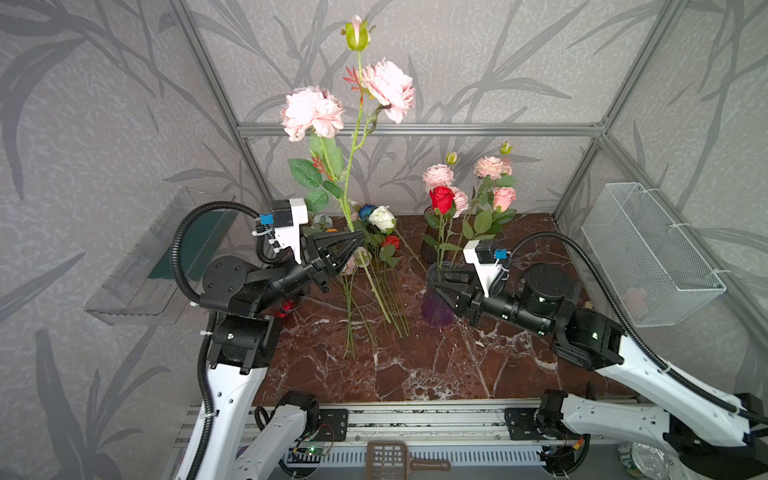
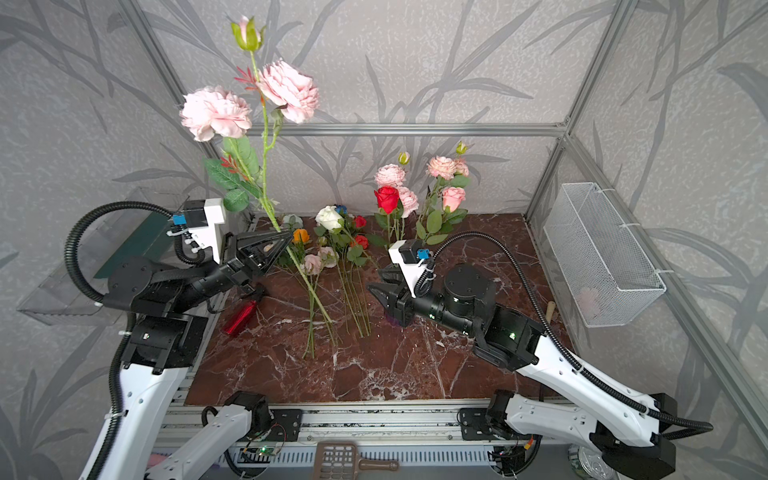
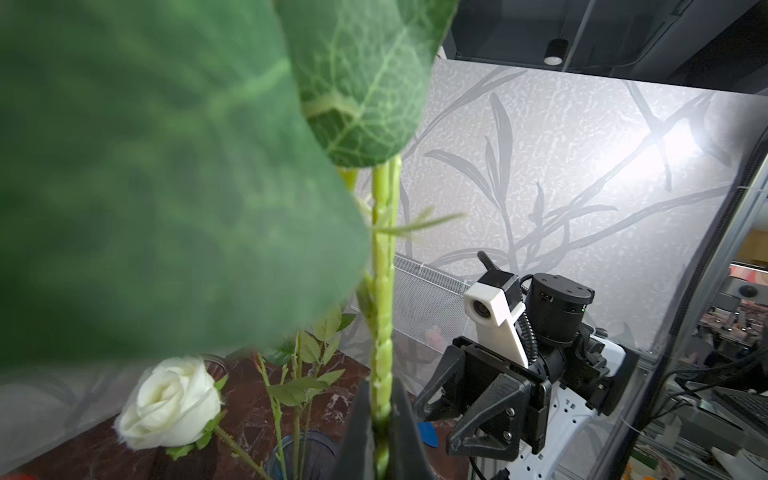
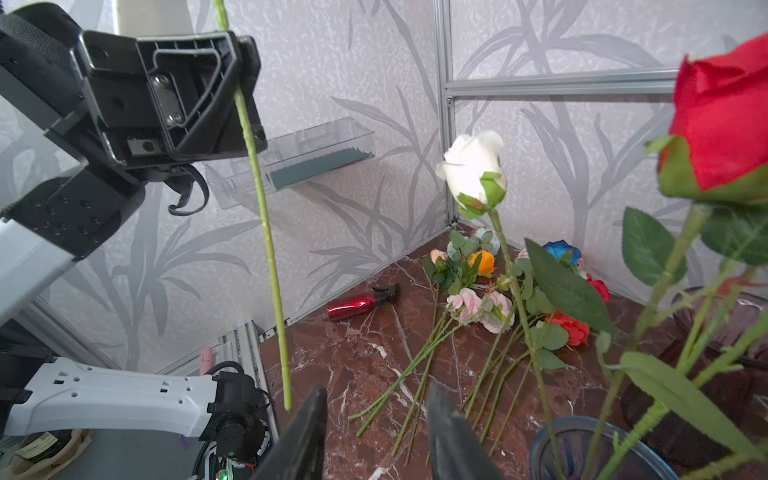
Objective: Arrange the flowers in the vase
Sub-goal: 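Lift the pink rose stem with the left gripper toward the right gripper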
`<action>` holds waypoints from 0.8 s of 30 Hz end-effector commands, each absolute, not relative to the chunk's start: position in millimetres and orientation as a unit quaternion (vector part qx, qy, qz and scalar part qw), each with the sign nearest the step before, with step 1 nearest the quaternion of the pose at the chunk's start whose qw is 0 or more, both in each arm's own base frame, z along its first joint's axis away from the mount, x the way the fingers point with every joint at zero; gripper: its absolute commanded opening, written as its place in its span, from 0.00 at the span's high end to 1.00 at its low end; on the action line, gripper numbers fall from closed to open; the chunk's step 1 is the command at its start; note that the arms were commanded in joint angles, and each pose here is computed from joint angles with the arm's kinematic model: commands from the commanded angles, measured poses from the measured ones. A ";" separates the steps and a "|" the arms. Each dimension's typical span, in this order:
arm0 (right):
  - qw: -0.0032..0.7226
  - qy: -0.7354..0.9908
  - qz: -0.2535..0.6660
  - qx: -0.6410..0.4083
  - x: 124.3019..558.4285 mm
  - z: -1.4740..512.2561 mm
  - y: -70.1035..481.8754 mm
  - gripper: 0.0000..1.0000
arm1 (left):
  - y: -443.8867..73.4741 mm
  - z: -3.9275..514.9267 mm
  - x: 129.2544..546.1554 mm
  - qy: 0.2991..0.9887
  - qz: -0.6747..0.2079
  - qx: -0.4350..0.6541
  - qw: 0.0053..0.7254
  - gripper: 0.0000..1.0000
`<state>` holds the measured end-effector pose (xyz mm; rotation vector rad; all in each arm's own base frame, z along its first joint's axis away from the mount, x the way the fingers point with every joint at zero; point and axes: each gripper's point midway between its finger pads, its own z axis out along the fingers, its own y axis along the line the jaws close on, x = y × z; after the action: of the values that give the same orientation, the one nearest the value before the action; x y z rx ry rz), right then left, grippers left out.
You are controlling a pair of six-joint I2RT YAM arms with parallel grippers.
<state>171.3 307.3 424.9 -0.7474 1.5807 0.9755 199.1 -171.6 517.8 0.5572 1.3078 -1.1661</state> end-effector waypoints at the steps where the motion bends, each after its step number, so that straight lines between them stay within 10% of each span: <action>1: 0.562 0.618 0.433 -0.339 157.0 457.6 327.3 0.58 | -180.5 515.5 202.0 0.560 -0.522 0.242 0.596 1.00; 16: 0.570 0.613 0.411 -0.360 181.1 469.3 394.1 0.55 | -191.7 501.9 210.5 0.575 -0.524 0.234 0.583 1.00; 24: 0.587 0.608 0.403 -0.350 195.7 474.6 412.5 0.78 | -195.3 497.0 213.5 0.576 -0.530 0.238 0.575 1.00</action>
<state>193.9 414.8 444.9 -0.8679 1.4971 0.9382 217.1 -192.7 494.4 0.5274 1.3810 -1.2328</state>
